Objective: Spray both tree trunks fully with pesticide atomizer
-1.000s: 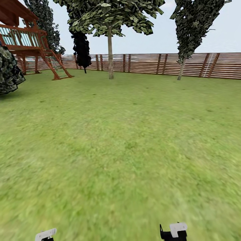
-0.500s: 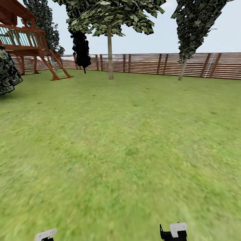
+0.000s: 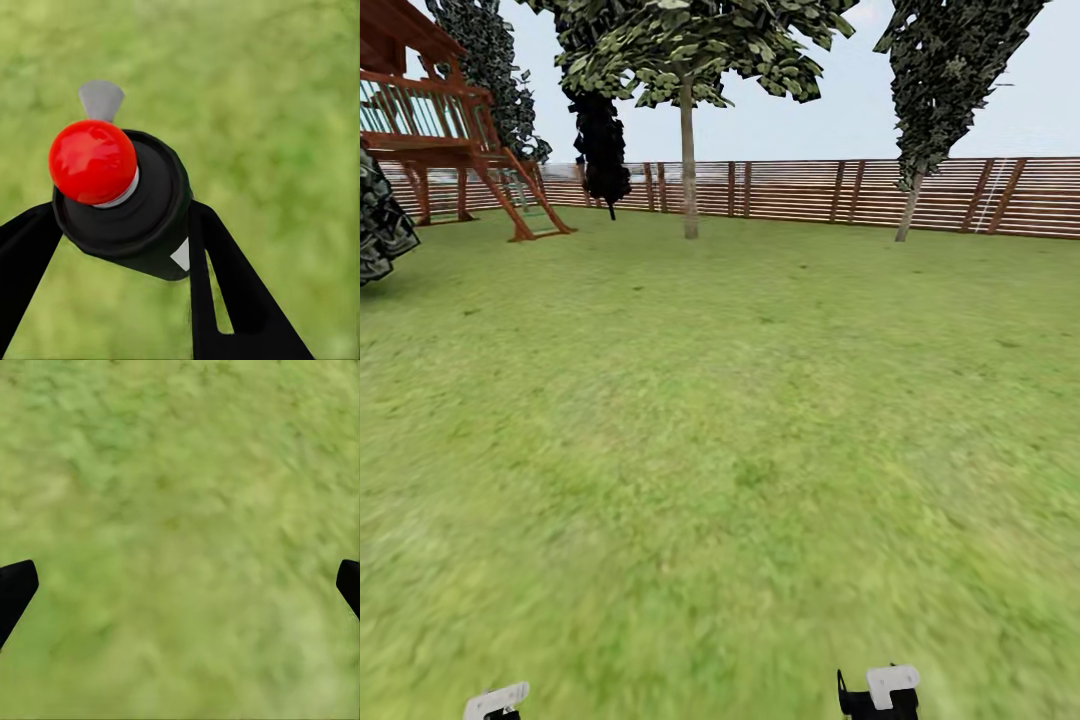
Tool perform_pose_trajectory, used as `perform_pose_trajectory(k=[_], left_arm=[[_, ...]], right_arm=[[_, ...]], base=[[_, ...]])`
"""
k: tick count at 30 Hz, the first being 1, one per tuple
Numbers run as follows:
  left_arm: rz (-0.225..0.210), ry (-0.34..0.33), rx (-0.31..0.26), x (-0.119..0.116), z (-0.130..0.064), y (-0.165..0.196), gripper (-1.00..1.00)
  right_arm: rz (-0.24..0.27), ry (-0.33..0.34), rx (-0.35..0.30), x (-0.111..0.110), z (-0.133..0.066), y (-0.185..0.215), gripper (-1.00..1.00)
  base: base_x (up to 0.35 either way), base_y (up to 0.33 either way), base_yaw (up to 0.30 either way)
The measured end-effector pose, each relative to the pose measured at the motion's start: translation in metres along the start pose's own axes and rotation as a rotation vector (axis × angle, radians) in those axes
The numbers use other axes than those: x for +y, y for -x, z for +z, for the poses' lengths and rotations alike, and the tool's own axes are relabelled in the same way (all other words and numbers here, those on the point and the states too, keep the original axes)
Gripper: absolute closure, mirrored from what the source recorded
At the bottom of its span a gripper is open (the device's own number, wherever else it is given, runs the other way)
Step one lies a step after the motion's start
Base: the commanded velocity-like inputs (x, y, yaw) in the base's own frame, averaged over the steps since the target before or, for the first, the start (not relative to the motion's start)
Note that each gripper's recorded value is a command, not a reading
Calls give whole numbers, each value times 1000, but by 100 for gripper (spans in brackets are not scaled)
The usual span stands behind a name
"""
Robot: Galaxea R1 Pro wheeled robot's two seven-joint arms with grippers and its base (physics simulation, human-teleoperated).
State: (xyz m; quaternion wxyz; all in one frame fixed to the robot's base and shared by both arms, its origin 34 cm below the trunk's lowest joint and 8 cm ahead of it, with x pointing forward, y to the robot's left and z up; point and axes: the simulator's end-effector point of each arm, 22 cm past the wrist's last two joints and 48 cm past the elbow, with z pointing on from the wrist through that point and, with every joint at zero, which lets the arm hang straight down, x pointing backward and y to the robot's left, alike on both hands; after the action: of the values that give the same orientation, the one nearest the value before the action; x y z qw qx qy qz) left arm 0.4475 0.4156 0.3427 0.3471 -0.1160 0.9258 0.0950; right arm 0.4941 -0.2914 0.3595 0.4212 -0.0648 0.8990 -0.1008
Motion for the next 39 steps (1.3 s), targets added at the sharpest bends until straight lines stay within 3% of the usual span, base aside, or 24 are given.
perform_pose_trajectory(k=[39], left_arm=[[0, 2, -1, 1, 0, 1, 100]], right_arm=[[0, 0, 0, 0, 0, 0, -100]], base=[[338, 0, 0]])
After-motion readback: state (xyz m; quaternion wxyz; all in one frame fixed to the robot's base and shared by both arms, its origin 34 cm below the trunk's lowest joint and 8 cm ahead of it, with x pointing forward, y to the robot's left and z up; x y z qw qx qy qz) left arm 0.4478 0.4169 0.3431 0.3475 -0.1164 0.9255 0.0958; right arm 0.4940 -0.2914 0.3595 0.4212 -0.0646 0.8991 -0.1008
